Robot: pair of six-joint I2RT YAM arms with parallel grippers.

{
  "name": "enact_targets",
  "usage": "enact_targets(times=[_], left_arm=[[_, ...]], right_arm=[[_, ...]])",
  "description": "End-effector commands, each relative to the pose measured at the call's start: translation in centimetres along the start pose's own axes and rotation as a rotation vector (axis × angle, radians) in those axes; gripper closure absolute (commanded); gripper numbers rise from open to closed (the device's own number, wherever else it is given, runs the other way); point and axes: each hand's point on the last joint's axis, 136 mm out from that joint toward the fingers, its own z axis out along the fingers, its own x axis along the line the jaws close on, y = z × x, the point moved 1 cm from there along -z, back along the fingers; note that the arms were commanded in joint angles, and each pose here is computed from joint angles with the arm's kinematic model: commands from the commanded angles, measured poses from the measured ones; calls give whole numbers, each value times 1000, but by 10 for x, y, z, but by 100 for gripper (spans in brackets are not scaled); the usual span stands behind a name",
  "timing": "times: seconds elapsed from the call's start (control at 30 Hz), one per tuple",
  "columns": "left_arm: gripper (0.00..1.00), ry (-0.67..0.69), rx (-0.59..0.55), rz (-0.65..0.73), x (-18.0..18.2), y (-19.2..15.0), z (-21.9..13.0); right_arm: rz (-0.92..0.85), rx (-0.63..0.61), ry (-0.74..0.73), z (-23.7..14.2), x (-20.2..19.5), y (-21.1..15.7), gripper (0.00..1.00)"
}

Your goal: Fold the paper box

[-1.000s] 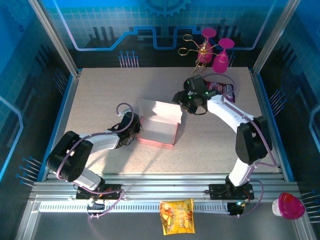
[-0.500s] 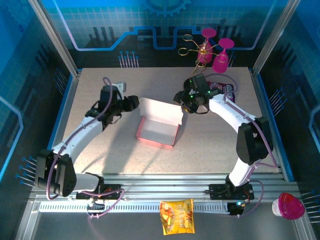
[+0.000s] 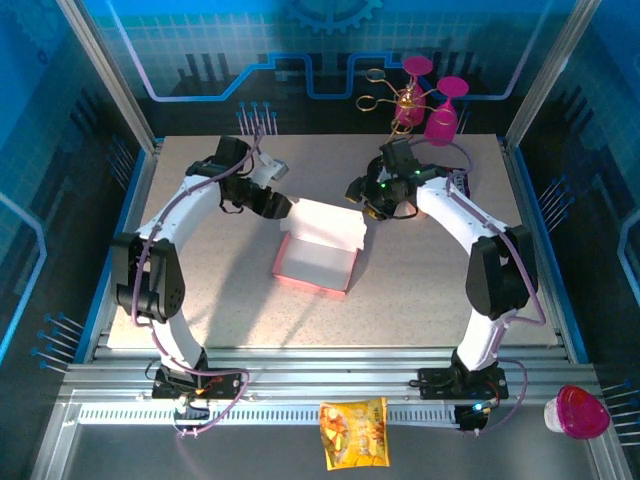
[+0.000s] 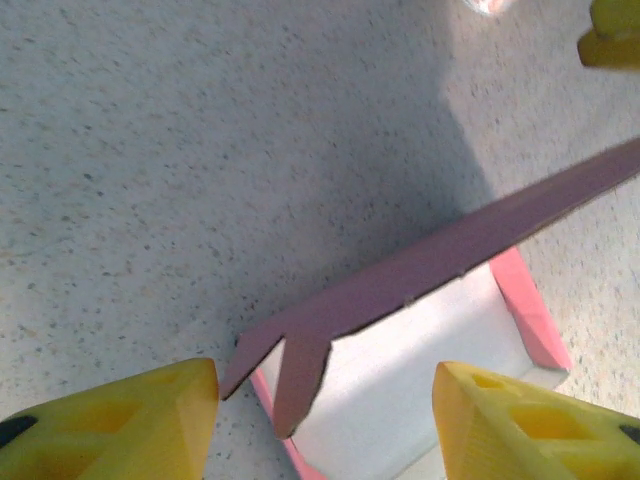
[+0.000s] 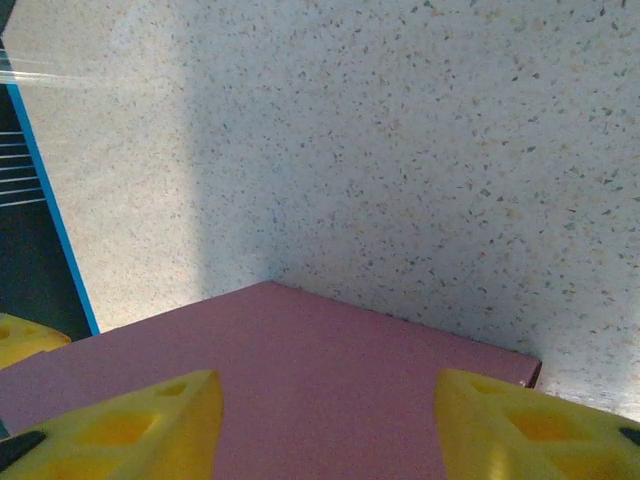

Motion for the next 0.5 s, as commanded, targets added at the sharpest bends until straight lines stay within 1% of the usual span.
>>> enact_targets(times=[0.0,0.17,0.23,0.3,0.37,0.47], left_arm=[[41,-69,37,65,-8,-2,-1],[44,-66,42,42,1,2,11],[45,-4,46,50,12,1,12],[41,40,30,76,18,3,11],[41,47,8,93,18,8,7],[49,30,18,71,16,9,9]], right_arm=[[-1,34,-6,1,-2,0,42],[-3,40,-1,3,0,2,43],[-3,39,1,4,1,3,43],[-4,40,3,4,2,4,43],[-3,42,5,4,1,3,43],[-1,44,5,5,1,3,44]])
